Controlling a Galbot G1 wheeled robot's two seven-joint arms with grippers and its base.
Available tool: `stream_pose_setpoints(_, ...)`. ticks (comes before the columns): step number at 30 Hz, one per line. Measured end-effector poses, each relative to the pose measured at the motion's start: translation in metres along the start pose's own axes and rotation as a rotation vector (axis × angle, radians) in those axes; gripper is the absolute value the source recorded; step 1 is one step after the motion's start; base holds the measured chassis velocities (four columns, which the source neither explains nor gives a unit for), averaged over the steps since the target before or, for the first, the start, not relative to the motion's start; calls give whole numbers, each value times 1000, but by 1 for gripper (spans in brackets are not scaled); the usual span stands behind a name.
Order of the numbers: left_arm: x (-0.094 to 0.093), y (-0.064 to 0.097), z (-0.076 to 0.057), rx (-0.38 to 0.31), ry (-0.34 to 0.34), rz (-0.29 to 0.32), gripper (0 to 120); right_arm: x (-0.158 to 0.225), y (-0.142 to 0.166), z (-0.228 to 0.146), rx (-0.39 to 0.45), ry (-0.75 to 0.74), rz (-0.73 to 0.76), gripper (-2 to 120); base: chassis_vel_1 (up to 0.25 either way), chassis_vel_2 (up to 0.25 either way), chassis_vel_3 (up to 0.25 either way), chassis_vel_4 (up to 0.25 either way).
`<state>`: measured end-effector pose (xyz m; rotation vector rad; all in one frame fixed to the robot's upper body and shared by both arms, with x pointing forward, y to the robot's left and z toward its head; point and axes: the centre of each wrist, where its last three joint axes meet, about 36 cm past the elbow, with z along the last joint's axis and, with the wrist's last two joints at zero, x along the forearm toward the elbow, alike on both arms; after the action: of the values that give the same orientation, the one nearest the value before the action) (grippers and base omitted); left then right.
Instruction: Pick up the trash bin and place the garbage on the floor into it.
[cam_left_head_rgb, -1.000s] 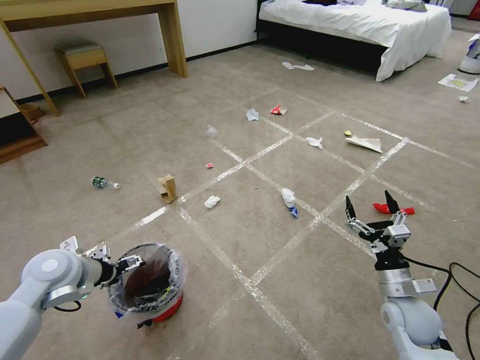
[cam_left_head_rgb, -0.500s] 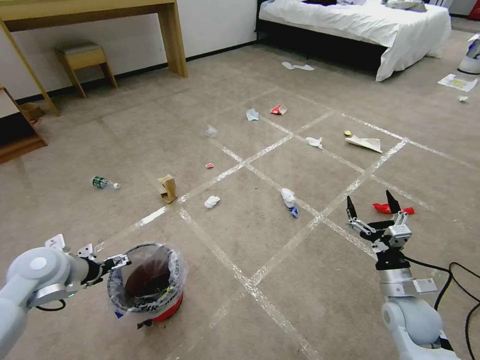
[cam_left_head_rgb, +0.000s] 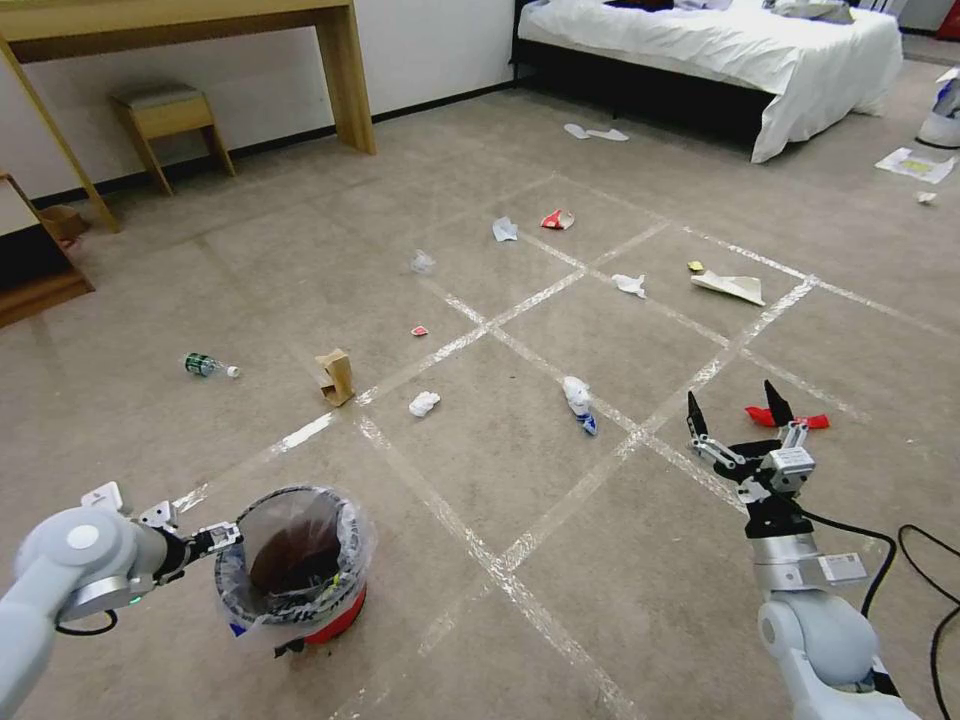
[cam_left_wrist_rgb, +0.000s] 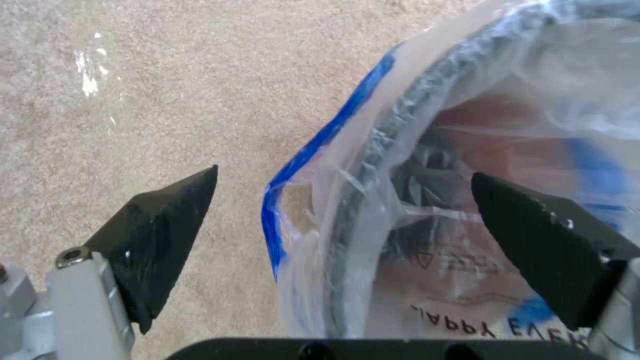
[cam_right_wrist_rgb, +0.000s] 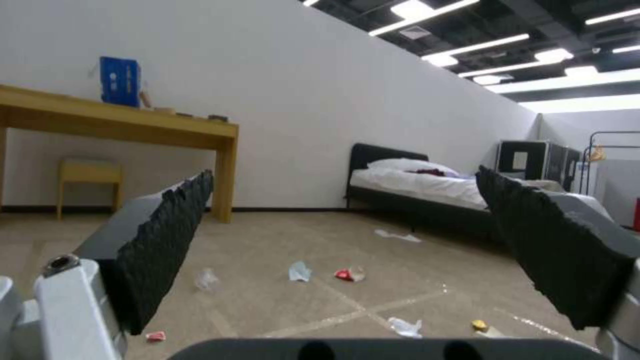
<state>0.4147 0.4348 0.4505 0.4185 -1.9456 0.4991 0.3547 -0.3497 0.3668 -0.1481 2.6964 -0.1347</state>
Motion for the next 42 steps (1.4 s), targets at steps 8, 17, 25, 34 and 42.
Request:
stream_pose_setpoints(8,-31,-9,5,-10,35,-31,100,-1,-3,-1,6,-3,4,100,0,0,0,0)
stream_pose_setpoints(17,-44,-11,12,-17,67,-59,100,-3,-2,-3,16,-10,7,100,0,0,0,0)
stream_pose_setpoints(25,-57,-8,12,-15,91,-92,100,-3,-1,-5,29,-14,4,100,0,0,0,0)
stream_pose_setpoints(34,-69,-6,16,-17,99,-119,98,-3,0,-5,31,-21,1,100,0,0,0,0)
stream_pose_setpoints(42,-68,-8,16,-35,92,-128,70,-4,0,-4,31,-29,4,100,0,0,0,0)
